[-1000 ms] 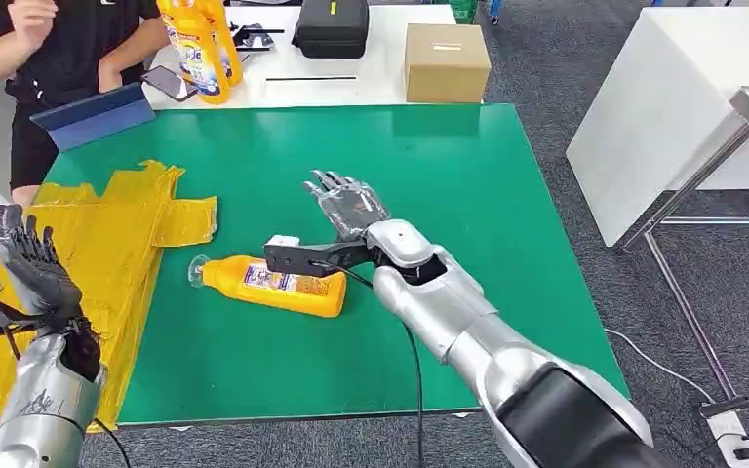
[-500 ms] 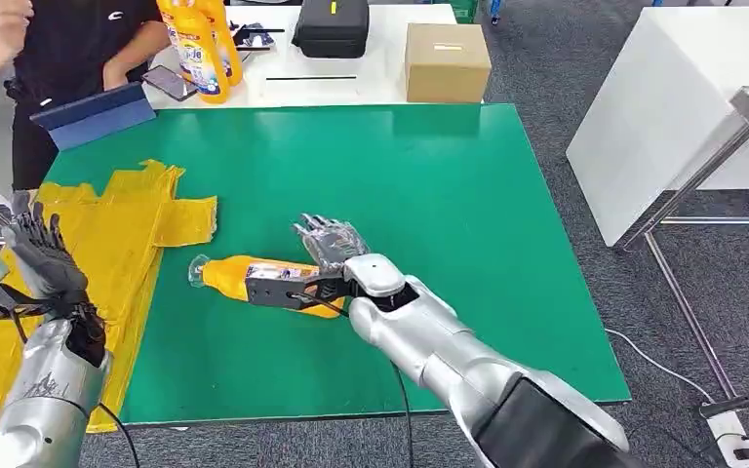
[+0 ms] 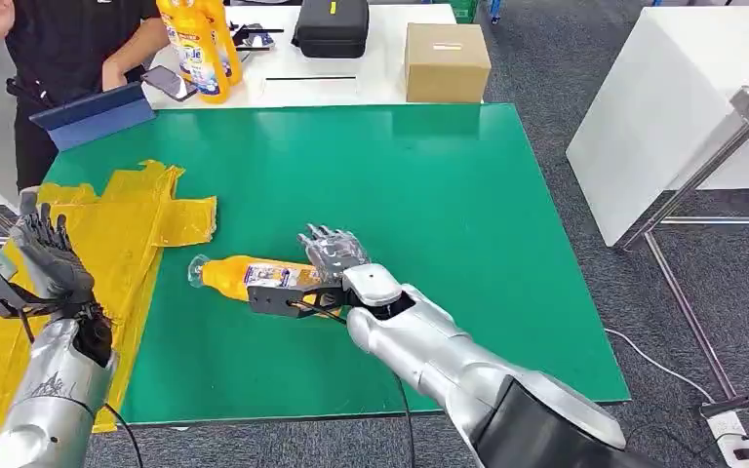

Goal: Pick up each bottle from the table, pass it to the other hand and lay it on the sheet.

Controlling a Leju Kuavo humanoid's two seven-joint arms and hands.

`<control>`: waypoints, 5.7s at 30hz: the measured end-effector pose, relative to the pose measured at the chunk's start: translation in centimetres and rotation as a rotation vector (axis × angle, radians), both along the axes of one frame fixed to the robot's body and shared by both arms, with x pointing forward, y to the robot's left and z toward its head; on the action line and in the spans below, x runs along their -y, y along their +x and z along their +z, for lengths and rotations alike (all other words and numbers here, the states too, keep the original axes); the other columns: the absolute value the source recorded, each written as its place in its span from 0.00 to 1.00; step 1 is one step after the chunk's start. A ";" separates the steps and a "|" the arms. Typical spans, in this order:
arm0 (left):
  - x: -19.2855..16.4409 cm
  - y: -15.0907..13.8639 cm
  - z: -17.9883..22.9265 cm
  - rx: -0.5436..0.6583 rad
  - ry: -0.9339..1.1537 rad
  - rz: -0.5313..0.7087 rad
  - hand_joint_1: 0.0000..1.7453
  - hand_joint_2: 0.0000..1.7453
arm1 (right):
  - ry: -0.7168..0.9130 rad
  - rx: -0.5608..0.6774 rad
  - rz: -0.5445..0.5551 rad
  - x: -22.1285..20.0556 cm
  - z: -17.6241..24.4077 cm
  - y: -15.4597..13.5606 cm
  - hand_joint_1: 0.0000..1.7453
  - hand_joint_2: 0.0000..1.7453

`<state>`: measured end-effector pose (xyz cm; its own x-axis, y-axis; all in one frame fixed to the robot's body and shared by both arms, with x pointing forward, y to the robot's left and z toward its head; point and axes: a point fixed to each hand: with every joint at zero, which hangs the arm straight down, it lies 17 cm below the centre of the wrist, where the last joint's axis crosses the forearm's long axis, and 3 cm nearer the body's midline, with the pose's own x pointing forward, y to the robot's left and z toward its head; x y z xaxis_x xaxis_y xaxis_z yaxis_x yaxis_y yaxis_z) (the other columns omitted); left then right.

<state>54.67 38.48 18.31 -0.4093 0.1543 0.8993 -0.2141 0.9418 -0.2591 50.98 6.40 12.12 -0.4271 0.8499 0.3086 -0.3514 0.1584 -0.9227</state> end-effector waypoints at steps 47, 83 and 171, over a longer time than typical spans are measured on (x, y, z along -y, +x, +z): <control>-0.1 -0.9 -0.8 0.004 -0.027 0.002 0.00 0.00 | -0.192 -0.150 -0.023 2.8 -6.8 -2.0 0.80 1.00; -2.2 0.0 -1.2 -0.015 -0.088 0.013 0.00 0.00 | -0.512 -0.115 -0.121 14.3 -10.6 1.0 0.00 1.00; 1.2 -0.1 -0.3 -0.004 -0.022 -0.001 0.00 0.00 | 0.033 0.019 -0.114 -1.3 3.4 0.4 0.00 0.00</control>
<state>54.61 37.26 17.97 -0.4053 0.1747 0.8973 -0.2142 0.9361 -0.2790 51.38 7.70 15.57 -0.3349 0.8826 0.3301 -0.3116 0.2269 -0.9227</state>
